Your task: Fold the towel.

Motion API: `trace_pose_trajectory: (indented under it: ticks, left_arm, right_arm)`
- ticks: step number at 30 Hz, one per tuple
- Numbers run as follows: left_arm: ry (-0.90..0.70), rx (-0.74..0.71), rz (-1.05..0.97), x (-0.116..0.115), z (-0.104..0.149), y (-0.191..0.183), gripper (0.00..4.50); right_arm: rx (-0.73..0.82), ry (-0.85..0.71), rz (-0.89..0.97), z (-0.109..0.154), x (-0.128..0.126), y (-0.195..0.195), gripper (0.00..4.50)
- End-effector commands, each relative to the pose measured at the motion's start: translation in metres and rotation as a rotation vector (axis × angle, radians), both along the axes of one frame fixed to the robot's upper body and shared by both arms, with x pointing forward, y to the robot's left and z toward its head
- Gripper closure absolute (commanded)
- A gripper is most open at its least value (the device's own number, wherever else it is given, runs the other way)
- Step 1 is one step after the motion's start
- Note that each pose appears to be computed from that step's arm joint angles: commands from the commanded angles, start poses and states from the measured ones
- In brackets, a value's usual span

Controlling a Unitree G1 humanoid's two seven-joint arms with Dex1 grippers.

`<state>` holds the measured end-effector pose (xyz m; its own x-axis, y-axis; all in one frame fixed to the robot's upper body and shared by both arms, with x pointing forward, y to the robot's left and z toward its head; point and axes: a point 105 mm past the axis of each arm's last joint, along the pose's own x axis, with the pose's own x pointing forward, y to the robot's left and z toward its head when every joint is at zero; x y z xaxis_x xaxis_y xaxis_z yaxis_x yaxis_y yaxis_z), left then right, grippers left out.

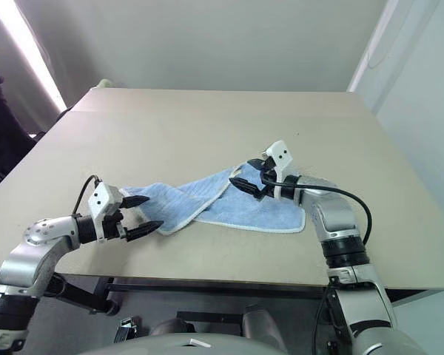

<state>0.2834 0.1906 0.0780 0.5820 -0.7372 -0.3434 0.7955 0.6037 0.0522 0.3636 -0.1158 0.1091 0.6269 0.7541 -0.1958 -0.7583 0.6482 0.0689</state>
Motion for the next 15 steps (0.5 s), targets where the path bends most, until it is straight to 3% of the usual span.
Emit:
trace_pose_trajectory:
  ticks: [1,9,15]
  left_arm:
    - [-0.015,0.054,-0.070,0.002,-0.002,-0.008,0.01]
    - [-0.029,0.205,-0.226,-0.006,-0.027,-0.027,0.01]
    - [-0.003,0.245,-0.232,-0.001,-0.036,-0.025,0.01]
  right_arm:
    - [0.025,-0.063,-0.085,0.020,0.016,-0.010,0.00]
    - [-0.008,-0.074,-0.120,0.017,0.018,-0.014,0.00]
    - [-0.057,-0.077,-0.148,0.010,0.019,-0.019,0.00]
